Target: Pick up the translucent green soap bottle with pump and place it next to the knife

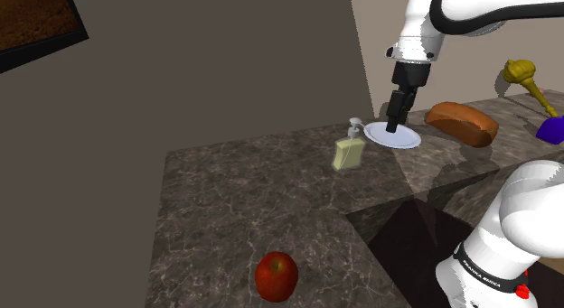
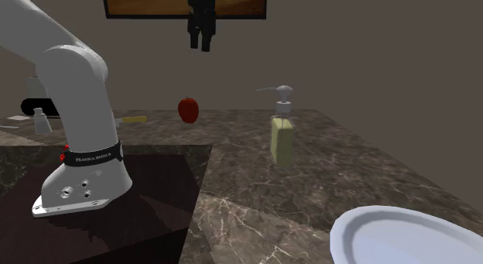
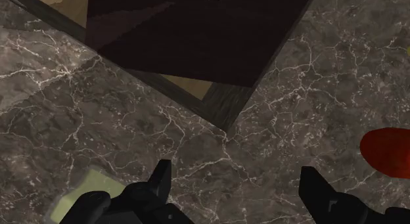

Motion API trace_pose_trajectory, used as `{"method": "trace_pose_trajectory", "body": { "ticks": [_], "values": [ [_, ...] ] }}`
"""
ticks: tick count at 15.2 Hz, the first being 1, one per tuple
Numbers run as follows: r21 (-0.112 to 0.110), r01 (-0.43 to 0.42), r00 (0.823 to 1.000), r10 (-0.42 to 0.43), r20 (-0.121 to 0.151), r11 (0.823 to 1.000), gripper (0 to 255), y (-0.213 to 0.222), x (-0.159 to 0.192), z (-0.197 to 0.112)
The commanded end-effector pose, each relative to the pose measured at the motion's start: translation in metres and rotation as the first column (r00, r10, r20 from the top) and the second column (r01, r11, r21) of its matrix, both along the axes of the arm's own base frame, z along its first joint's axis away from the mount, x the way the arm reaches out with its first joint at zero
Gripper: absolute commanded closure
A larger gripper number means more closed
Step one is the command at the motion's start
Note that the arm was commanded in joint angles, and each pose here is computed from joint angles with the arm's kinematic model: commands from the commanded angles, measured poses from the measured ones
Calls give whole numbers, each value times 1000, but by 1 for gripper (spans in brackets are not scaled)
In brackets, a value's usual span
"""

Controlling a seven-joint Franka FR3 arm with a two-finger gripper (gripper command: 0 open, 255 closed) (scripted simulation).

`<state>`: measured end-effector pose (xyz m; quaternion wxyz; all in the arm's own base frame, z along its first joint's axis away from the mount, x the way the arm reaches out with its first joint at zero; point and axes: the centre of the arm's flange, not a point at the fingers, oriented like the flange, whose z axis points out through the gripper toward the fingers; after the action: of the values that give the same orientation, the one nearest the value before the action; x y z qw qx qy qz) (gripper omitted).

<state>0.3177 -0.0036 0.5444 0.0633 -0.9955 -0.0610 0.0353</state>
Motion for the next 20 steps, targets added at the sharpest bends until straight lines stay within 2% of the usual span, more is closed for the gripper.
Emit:
{"method": "trace_pose_trajectory", "body": {
  "ticks": [1,5,10,15,20],
  "values": [
    [0,0,1000,0,0,1000,0,0,0,0],
    [6,-82,996,81,37,997,0,-41,12,-30],
    [10,-183,980,181,84,983,0,-89,33,-67],
    [9,-282,951,279,131,959,0,-135,61,-104],
    [3,-379,911,372,177,925,0,-178,94,-139]
  ]
}}
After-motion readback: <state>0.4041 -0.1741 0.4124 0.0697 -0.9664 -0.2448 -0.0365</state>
